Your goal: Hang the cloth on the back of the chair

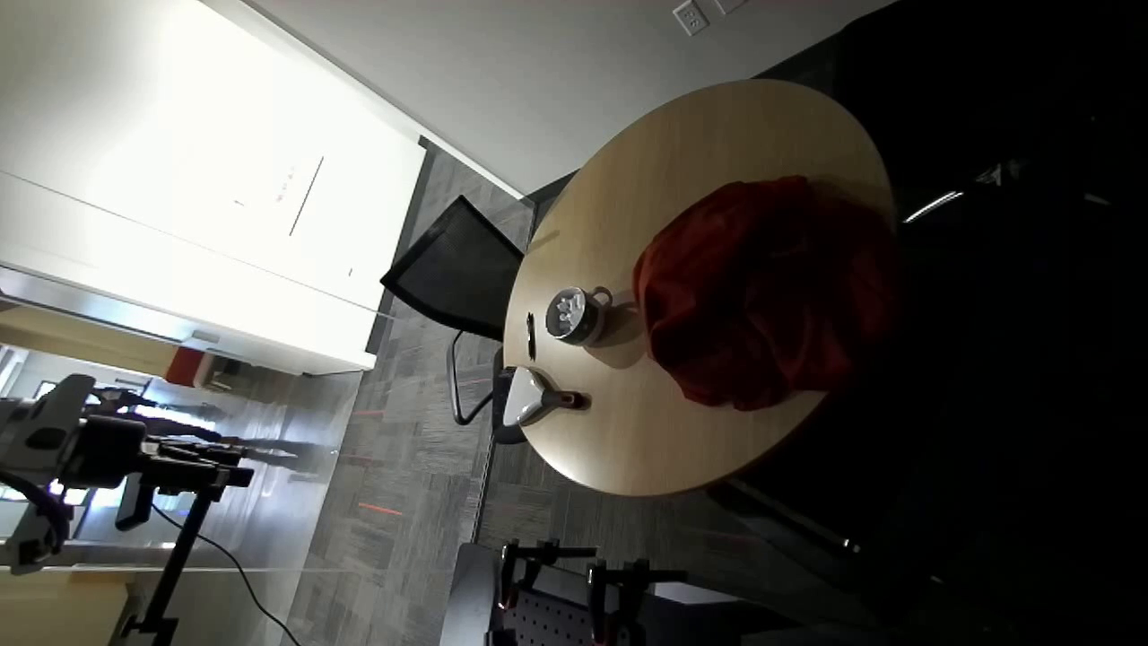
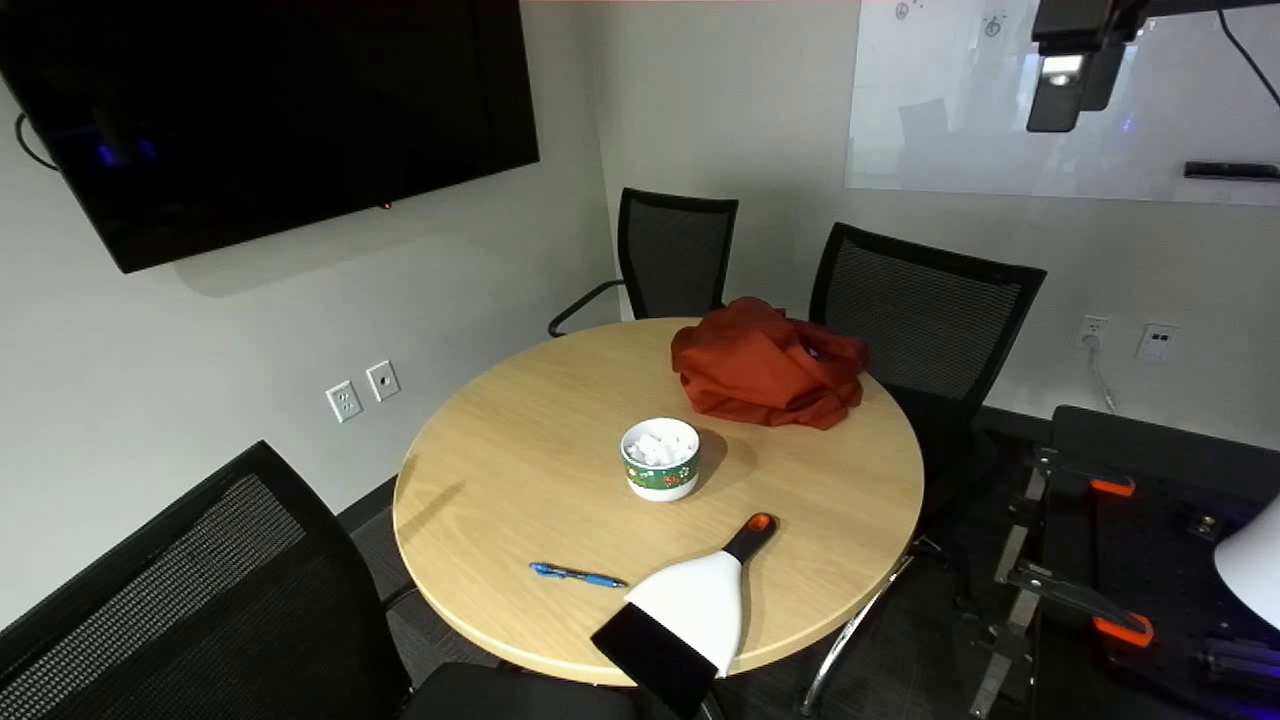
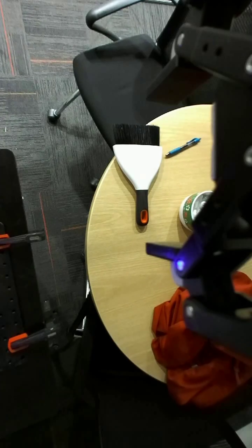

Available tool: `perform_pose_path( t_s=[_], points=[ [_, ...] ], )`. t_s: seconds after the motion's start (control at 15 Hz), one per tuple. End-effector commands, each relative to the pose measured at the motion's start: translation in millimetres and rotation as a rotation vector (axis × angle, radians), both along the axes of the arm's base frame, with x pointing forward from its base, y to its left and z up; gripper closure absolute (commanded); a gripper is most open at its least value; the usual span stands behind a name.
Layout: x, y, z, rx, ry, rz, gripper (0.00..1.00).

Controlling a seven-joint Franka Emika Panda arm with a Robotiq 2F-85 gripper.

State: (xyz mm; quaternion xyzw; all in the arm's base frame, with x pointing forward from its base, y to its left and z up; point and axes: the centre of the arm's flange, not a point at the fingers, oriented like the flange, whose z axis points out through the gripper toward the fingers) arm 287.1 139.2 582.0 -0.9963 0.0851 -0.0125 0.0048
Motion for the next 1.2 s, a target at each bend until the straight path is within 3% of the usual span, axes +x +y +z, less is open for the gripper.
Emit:
perform_pose_path(
  t_s=[0.0, 0.47, 0.8, 1.0, 1.07, 1.13],
  points=[
    [12.3, -13.5, 12.0, -0.015, -0.047, -0.021, 0.00],
    [64.4, -151.3, 39.5, -0.021, -0.206, -0.258, 0.00],
    [93.8, -255.7, -2.0, -0.021, -0.212, -0.404, 0.00],
    [103.3, -281.6, -37.3, -0.031, -0.151, -0.458, 0.00],
    [89.9, -274.4, -23.5, -0.011, -0.172, -0.446, 0.00],
    [95.2, -280.0, -35.0, -0.013, -0.149, -0.456, 0.00]
  ],
)
